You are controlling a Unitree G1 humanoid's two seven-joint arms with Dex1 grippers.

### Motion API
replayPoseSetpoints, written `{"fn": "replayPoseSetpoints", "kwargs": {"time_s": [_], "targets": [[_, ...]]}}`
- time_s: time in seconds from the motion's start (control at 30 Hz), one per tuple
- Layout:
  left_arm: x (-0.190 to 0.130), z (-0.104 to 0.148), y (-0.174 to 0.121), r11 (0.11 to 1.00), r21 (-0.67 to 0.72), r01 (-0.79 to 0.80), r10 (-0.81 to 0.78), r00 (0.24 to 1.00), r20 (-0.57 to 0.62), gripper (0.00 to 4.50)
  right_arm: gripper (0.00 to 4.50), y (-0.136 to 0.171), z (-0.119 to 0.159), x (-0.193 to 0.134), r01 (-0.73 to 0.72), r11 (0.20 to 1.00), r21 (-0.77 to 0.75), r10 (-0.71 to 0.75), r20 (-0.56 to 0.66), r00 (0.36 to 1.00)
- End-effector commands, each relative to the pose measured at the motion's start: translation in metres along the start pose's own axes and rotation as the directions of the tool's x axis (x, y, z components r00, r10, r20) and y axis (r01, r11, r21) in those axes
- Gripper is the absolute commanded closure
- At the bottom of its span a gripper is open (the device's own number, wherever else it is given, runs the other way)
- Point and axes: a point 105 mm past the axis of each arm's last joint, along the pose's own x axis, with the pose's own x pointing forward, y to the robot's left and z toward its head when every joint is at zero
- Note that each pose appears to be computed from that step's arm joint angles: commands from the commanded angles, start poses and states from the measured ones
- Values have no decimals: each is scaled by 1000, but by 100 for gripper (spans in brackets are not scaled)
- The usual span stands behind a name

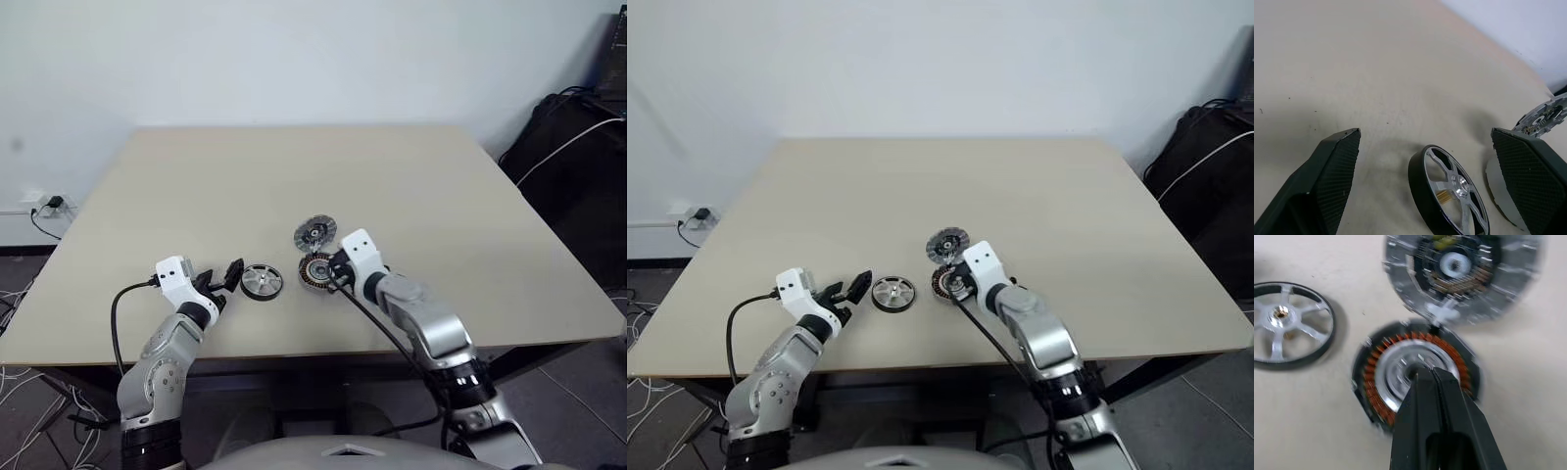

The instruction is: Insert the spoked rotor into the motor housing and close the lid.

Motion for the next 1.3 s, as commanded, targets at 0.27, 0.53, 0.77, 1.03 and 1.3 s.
{"fn": "replayPoseSetpoints", "kwargs": {"time_s": [0.27,0.53,0.77,1.03,1.3], "targets": [[-2,7,-5,1000,10,19,-20,999,31,0,449,-5,1,26,-4,1000,-15,4,-8,1000],[-6,9,-3,1000,18,8,-9,999,45,0,449,-14,-39,29,-3,999,48,9,-118,993],[-6,9,-5,1000,5,21,-21,999,45,0,449,-6,12,8,-63,997,33,59,111,992],[-6,-1,-15,986,-147,79,-77,997,15,0,449,-4,28,-37,-84,996,2,82,203,976],[2,-13,-17,962,-267,64,-82,995,-57,0,449,-10,16,-50,-27,999,18,24,166,986]]}}
